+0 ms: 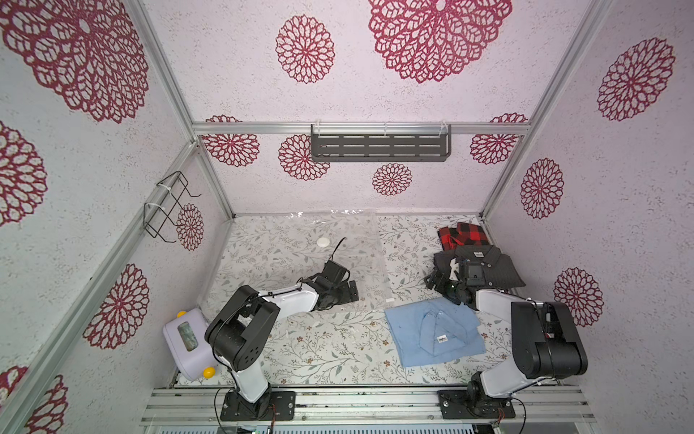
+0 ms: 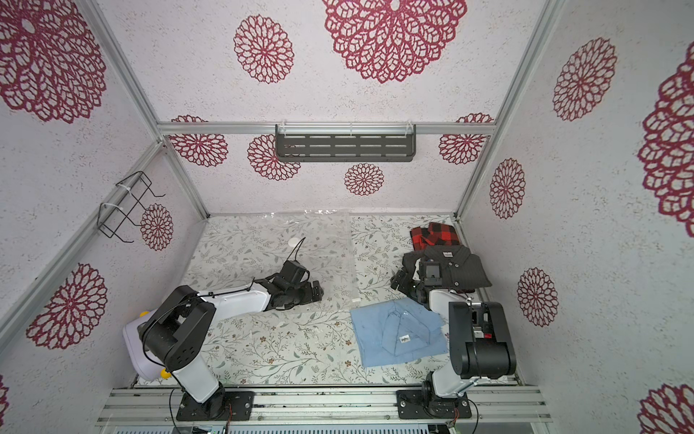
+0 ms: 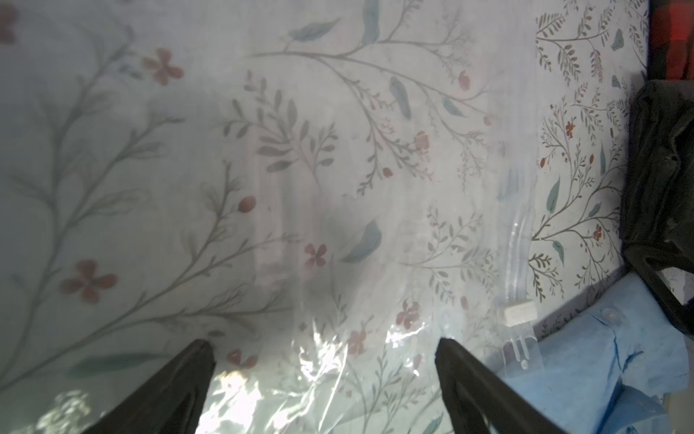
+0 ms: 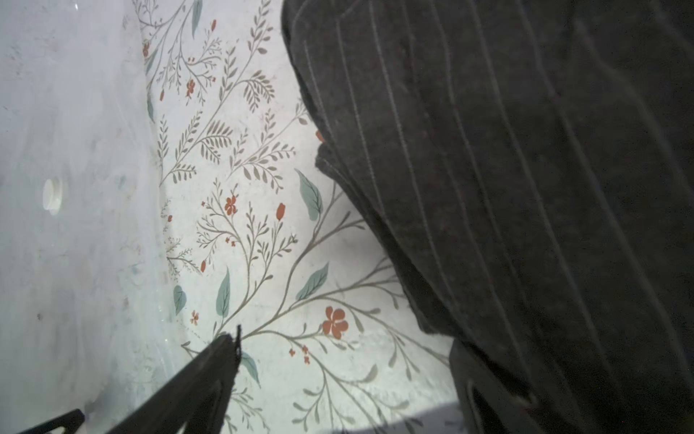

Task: Place the folded shirt into the vacuum bag
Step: Adjust the vacuum bag at the center of the board.

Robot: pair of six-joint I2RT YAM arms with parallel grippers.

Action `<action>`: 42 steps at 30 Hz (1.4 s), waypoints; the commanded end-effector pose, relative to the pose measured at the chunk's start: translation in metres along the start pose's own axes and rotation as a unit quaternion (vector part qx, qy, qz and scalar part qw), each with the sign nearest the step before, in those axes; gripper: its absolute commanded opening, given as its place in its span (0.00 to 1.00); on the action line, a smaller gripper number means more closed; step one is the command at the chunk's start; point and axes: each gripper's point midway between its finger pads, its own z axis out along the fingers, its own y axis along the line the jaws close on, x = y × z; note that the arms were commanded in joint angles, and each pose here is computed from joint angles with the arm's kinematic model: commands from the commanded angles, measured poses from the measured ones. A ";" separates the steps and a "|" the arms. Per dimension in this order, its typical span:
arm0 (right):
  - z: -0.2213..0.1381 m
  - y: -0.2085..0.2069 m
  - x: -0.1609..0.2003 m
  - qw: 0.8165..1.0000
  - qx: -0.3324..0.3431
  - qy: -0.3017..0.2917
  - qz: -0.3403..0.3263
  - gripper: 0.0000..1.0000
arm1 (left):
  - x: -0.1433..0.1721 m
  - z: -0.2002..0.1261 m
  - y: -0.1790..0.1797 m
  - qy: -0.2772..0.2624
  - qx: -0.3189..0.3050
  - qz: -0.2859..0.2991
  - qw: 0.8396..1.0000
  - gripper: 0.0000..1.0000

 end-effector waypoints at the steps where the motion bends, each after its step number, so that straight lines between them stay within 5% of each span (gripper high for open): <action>1: -0.020 0.031 -0.003 0.999 -0.047 -0.011 -0.005 0.80 | 0.021 -0.013 0.039 0.010 -0.070 0.001 0.997 0.97; 9: -0.029 0.099 0.010 0.983 -0.176 0.018 -0.048 0.59 | 0.035 -0.048 0.074 -0.010 -0.115 -0.014 0.993 0.97; 21: 0.044 0.107 0.033 0.976 -0.191 0.100 -0.043 0.35 | -0.037 -0.106 0.018 -0.126 -0.044 0.015 0.991 0.97; 26: 0.054 0.110 0.064 0.969 -0.199 0.139 -0.051 0.23 | -0.067 -0.104 -0.004 -0.151 -0.035 0.043 0.987 0.97; 34: 0.037 0.135 0.125 0.947 -0.238 0.192 -0.092 0.18 | -0.087 -0.077 -0.021 -0.121 -0.021 0.045 0.991 0.97; 42: -0.014 0.184 0.170 0.899 -0.340 0.230 -0.151 0.21 | -0.106 -0.053 -0.038 -0.090 -0.022 0.066 0.993 0.97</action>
